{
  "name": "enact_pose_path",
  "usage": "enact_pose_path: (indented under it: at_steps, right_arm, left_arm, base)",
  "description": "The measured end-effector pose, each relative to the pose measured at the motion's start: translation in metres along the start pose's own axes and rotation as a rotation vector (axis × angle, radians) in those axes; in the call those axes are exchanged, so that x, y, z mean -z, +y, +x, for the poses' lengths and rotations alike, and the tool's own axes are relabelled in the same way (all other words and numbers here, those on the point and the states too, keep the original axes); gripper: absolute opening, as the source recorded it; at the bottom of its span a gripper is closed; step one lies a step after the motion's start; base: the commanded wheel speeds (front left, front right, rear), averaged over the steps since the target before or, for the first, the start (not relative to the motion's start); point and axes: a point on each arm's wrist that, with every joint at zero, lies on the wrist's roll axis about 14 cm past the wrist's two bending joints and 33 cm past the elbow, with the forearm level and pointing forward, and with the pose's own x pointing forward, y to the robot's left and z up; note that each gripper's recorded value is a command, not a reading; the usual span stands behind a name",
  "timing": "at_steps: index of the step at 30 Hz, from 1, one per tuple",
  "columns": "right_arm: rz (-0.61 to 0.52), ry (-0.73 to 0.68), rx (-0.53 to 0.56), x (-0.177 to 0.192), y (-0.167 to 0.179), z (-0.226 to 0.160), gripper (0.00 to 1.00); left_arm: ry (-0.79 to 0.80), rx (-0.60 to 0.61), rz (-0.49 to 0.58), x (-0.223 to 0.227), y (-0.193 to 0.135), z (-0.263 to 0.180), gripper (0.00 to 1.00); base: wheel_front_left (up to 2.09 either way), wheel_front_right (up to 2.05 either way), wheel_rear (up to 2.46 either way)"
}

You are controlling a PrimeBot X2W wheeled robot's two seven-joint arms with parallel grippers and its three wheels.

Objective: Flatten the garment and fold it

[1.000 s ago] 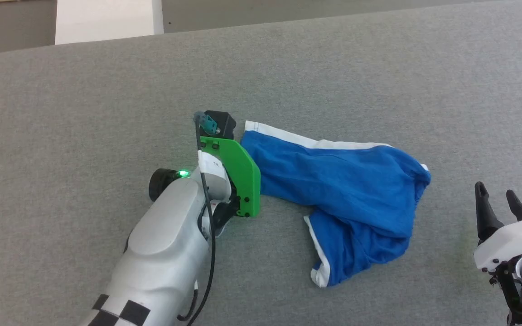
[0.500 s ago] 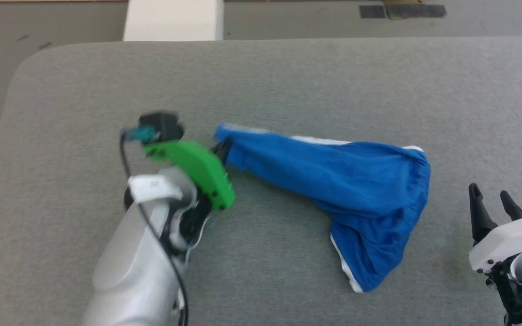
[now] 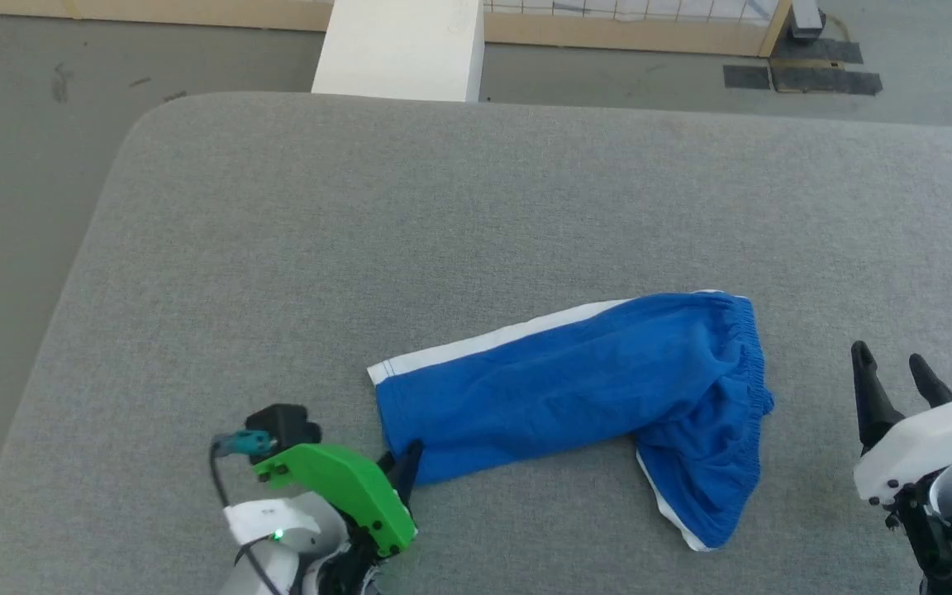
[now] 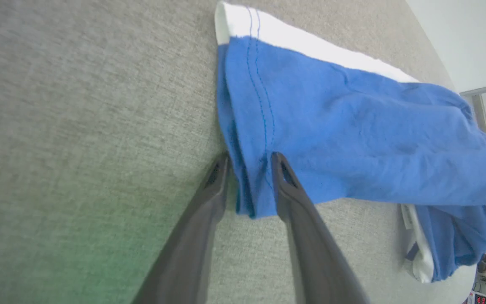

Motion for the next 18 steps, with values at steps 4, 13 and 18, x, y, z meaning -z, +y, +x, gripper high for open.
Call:
enact_pose_path:
  at_steps: [4,13,18]
  right_arm:
    - [-0.002,0.003,-0.005,0.001,0.001,-0.003,1.0]
    - [-0.004,0.009,-0.01,0.003,0.003,-0.005,1.0]
    - [-0.01,0.021,-0.019,0.007,0.006,-0.002,1.0]
  left_arm:
    - [-0.121,0.013,-0.063,-0.028,0.001,-0.012,1.0]
    - [-0.227,-0.017,0.236,-0.084,-0.002,-0.031,1.0]
    - [-0.054,-0.069,0.499,-0.079,-0.004,-0.009,1.0]
  base:
    - [0.0,0.0,0.0]
    - [0.0,0.0,0.0]
    - [0.0,0.0,0.0]
